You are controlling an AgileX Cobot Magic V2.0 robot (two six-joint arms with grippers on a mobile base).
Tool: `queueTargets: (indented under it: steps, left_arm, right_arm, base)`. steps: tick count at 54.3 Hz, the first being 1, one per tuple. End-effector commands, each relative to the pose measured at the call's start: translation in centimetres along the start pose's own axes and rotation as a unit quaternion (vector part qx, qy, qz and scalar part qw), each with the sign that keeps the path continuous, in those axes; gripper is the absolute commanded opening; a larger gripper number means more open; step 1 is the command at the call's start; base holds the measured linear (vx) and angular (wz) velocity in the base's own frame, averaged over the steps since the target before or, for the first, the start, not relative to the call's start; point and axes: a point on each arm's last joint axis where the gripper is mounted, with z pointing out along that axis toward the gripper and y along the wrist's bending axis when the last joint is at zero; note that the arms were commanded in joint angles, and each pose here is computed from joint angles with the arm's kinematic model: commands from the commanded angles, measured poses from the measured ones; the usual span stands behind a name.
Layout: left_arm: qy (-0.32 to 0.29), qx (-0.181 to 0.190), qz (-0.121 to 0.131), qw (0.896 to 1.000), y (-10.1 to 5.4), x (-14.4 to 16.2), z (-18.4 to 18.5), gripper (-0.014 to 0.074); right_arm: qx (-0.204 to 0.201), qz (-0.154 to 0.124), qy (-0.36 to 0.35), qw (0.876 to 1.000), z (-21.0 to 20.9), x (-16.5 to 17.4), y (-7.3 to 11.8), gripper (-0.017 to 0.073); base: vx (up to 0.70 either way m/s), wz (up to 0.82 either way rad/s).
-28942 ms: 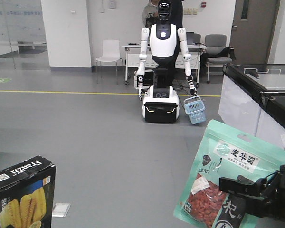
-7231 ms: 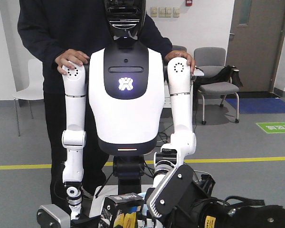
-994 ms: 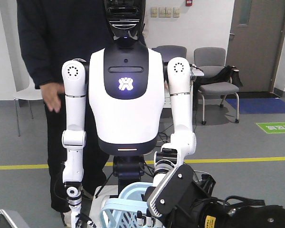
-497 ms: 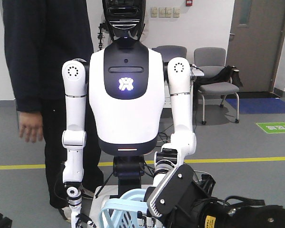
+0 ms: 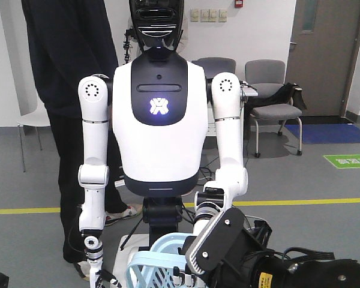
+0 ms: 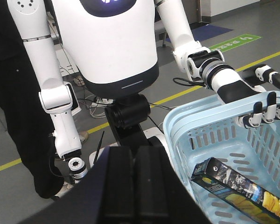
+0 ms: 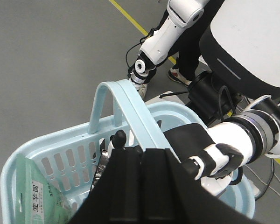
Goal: Pick snacks and fruit into basket
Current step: 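Raise the left gripper up and away from the basket, then turn the base away from the other robot toward the fruit stand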
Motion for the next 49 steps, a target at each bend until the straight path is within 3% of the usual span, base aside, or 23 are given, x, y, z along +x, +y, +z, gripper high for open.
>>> queueTargets:
  steps: [1, 49]
  left_arm:
    - [-0.041, 0.012, -0.008, 0.999, -0.07, -1.55, -0.18, 0.0003]
    - [-0.041, 0.012, -0.008, 0.999, -0.07, -1.55, -0.18, 0.0003]
  right_arm:
    - [0.023, -0.028, -0.028, 0.999, -1.29, -1.66, -0.82, -0.0013]
    - [0.025, -0.028, -0.027, 0.999, -1.29, -1.66, -0.86, -0.0013]
  base:
    - [0.00, 0.00]
    - [-0.04, 0.00]
